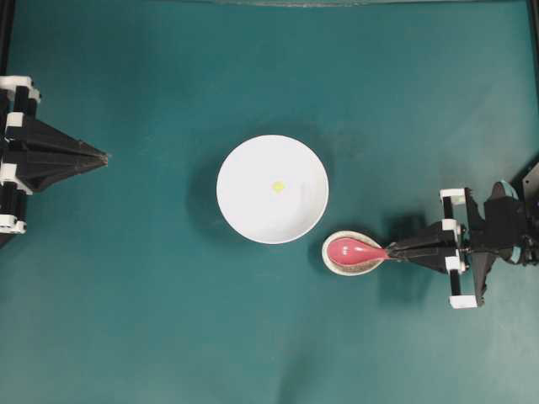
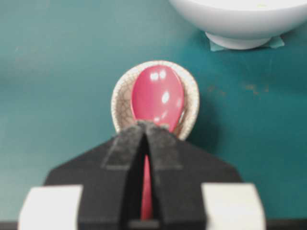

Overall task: Scoop the yellow hexagonal prism block from the bowl with a spoon using the right arm.
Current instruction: 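Close the right gripper on the pink spoon handle end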

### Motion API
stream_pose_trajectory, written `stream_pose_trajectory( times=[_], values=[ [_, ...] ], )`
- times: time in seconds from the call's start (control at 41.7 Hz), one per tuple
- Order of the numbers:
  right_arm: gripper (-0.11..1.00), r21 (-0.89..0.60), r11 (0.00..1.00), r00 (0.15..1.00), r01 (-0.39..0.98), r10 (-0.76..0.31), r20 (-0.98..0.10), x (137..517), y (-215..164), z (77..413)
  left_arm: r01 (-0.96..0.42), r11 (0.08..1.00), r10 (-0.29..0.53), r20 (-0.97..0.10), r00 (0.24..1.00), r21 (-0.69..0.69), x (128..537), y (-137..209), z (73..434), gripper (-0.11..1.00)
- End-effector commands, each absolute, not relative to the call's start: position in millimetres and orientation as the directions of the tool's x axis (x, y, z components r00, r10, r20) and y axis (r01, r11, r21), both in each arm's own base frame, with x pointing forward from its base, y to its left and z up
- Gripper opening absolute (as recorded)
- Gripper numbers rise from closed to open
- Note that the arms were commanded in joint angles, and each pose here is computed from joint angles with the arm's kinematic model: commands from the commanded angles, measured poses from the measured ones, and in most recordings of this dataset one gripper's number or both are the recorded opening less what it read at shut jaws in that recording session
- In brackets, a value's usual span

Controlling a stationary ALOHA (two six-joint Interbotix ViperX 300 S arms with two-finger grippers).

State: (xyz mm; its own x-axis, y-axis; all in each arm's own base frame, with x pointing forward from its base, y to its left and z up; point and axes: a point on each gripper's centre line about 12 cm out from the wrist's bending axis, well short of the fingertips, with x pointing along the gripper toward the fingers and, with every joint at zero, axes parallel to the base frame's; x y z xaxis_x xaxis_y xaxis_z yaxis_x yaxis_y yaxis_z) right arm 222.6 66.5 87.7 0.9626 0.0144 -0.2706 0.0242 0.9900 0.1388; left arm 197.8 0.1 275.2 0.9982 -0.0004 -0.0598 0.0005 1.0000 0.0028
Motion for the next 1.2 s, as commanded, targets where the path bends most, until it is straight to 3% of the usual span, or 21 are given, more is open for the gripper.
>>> stream_pose_trajectory(
  times=[0.0, 0.12, 0.288, 0.407, 1.174],
  values=[
    [0.00, 0.153, 0.988, 0.966, 0.019, 0.021, -0.258, 223.9, 68.7, 91.9, 0.001, 1.000, -0.001, -0.040, 0.999, 0.003, 200.6, 0.1, 284.1, 0.00],
    [0.07, 0.156, 0.988, 0.963, 0.020, 0.023, -0.267, 225.2, 69.9, 91.0, 0.001, 1.000, -0.001, -0.040, 0.999, 0.003, 200.6, 0.1, 284.1, 0.00],
    [0.40, 0.156, 0.988, 0.963, 0.020, 0.023, -0.267, 225.2, 69.9, 91.0, 0.001, 1.000, -0.001, -0.040, 0.999, 0.003, 200.6, 0.1, 284.1, 0.00],
    [0.53, 0.155, 0.988, 0.958, 0.016, 0.029, -0.286, 224.9, 70.8, 88.8, 0.001, 1.000, -0.001, -0.040, 0.999, 0.003, 200.6, 0.1, 284.1, 0.00],
    [0.52, 0.148, 0.989, 0.937, 0.029, 0.024, -0.348, 226.5, 71.5, 80.9, 0.001, 1.000, -0.001, -0.041, 0.999, 0.003, 200.9, 0.1, 283.8, 0.00]
  ],
)
